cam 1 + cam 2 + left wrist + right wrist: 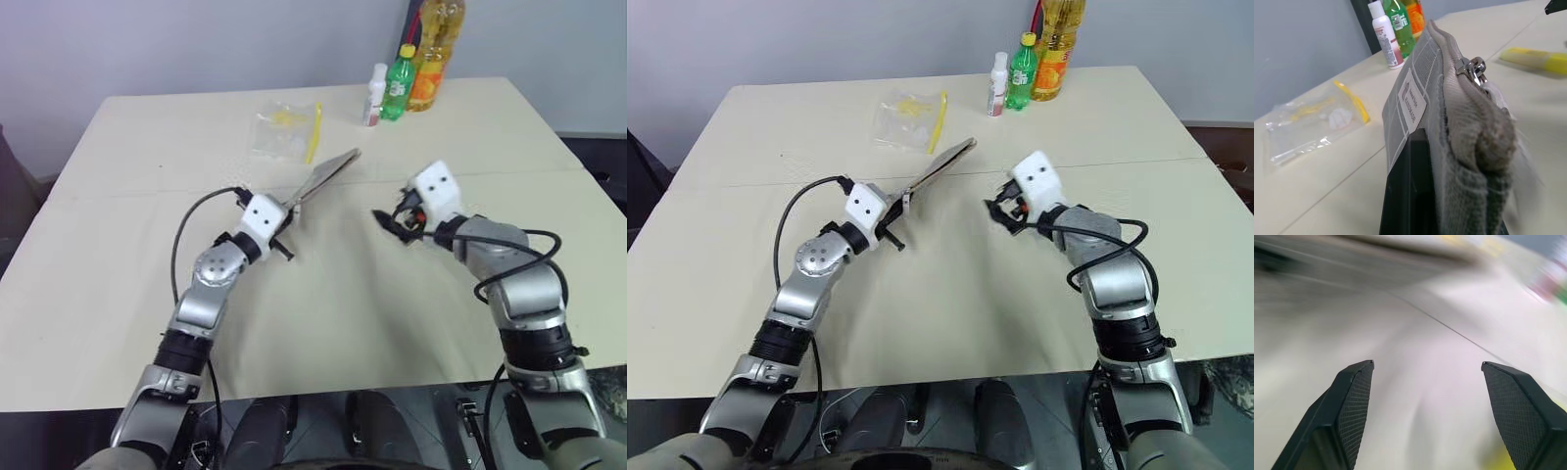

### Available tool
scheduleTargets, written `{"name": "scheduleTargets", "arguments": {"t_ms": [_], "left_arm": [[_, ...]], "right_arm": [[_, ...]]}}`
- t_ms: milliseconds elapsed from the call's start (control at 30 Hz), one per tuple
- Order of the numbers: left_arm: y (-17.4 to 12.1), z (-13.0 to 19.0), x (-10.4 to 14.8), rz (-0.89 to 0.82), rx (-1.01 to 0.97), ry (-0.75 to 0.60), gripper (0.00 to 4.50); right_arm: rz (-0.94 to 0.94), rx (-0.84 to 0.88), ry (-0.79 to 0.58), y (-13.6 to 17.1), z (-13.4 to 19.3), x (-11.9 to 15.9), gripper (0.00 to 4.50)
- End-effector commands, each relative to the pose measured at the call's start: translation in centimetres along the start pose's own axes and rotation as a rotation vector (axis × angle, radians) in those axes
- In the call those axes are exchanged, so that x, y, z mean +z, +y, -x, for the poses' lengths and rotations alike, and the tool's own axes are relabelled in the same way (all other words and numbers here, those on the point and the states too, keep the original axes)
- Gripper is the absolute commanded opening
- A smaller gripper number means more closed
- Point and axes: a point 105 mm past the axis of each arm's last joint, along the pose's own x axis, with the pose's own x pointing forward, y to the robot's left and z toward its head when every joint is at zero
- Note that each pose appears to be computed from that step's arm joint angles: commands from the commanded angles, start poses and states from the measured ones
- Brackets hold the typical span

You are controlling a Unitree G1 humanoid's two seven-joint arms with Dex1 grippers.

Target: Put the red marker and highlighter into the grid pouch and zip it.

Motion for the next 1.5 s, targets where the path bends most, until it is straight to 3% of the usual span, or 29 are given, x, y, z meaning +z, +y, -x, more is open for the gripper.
{"name": "scheduleTargets", "arguments": {"t_ms": [33, 333, 500, 533, 700, 800, 1033, 1500], "left_arm": [[1.2, 0.7, 1.6, -0.024, 0.019, -0.060, 0.00], [1.5, 0.8, 1.5, -0.030, 0.034, -0.055, 0.00], [1.4, 0.8, 1.5, -0.009, 0.041, -0.063, 0.00], [1.3, 0.8, 1.5, -0.003, 0.038, -0.066, 0.00], [0.9, 1.1, 1.6, 0.025, -0.008, -0.073, 0.00], [0.7, 1.3, 1.7, 0.042, -0.030, -0.082, 0.00], [0.1, 1.0, 2.1, 0.078, -0.067, -0.094, 0.00], [-0.5, 0.9, 2.5, 0.083, -0.093, -0.106, 0.00]], "right_arm": [[-0.101, -0.145, 0.026, -2.3, -0.3, -1.4, 3.79], [-0.274, -0.281, 0.110, -3.6, -2.2, -5.0, 3.79], [-0.280, -0.275, 0.090, -3.5, -2.3, -4.6, 1.55], [-0.270, -0.278, 0.082, -3.6, -2.1, -4.4, 0.88], [-0.087, -0.224, -0.007, -4.1, -0.6, -1.6, 0.90], [0.060, -0.108, -0.084, -3.5, 1.3, 0.6, 0.90], [0.046, 0.063, -0.218, -1.7, 3.9, 4.0, 0.90], [0.063, 0.187, -0.186, 1.9, 3.0, 3.7, 0.90]]}}
